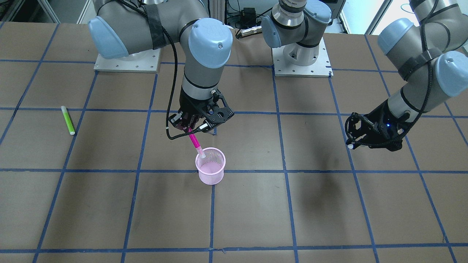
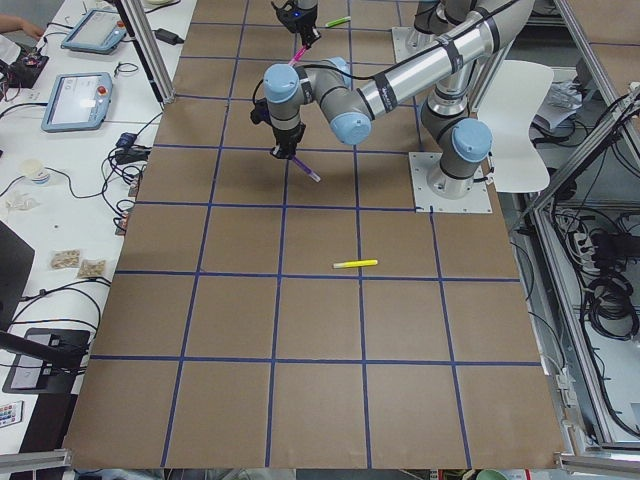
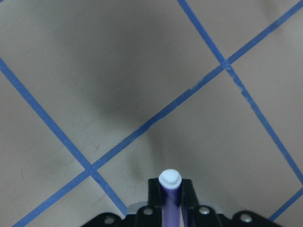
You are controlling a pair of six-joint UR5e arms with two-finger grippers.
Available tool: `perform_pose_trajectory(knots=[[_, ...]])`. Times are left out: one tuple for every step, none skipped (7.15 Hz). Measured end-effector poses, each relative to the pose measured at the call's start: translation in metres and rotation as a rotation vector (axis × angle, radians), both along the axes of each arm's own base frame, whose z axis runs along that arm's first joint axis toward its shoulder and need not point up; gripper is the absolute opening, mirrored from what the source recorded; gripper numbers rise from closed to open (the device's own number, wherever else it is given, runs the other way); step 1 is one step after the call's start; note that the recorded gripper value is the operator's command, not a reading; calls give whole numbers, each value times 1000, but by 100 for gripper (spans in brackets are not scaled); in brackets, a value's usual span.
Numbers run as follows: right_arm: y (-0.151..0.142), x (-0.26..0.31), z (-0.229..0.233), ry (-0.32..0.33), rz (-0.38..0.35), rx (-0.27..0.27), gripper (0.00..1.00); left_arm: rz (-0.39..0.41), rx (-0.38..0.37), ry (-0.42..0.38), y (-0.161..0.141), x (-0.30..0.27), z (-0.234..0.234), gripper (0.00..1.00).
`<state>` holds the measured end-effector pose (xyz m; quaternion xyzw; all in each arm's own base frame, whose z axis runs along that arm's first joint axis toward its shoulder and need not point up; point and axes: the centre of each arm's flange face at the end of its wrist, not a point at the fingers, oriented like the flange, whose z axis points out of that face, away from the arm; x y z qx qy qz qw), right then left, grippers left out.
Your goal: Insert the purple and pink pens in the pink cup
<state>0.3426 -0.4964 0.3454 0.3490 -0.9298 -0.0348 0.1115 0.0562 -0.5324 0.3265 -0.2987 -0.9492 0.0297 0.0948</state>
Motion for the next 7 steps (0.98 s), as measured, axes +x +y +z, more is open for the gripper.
perform_pose_trajectory(knots=[[-6,6,-11,-3,4,-11,23,16,-4,8,0,-7,3,0],[-10,13,-22,-8,9,-20,59,25,-6,10,0,-16,7,0],[-10,19,-28,-10,11,-23,100,29,-7,9,-1,-23,9,0],[-11,21,-31,-14,10,-27,100,30,-8,8,-1,-27,11,0],[-13,22,-28,-26,9,-49,100,36,-10,7,0,-29,13,0],[-17,23,-21,-43,7,-82,100,49,-20,22,0,-32,17,0],[-23,21,-6,-58,-2,-118,100,76,-38,63,0,-37,23,0]])
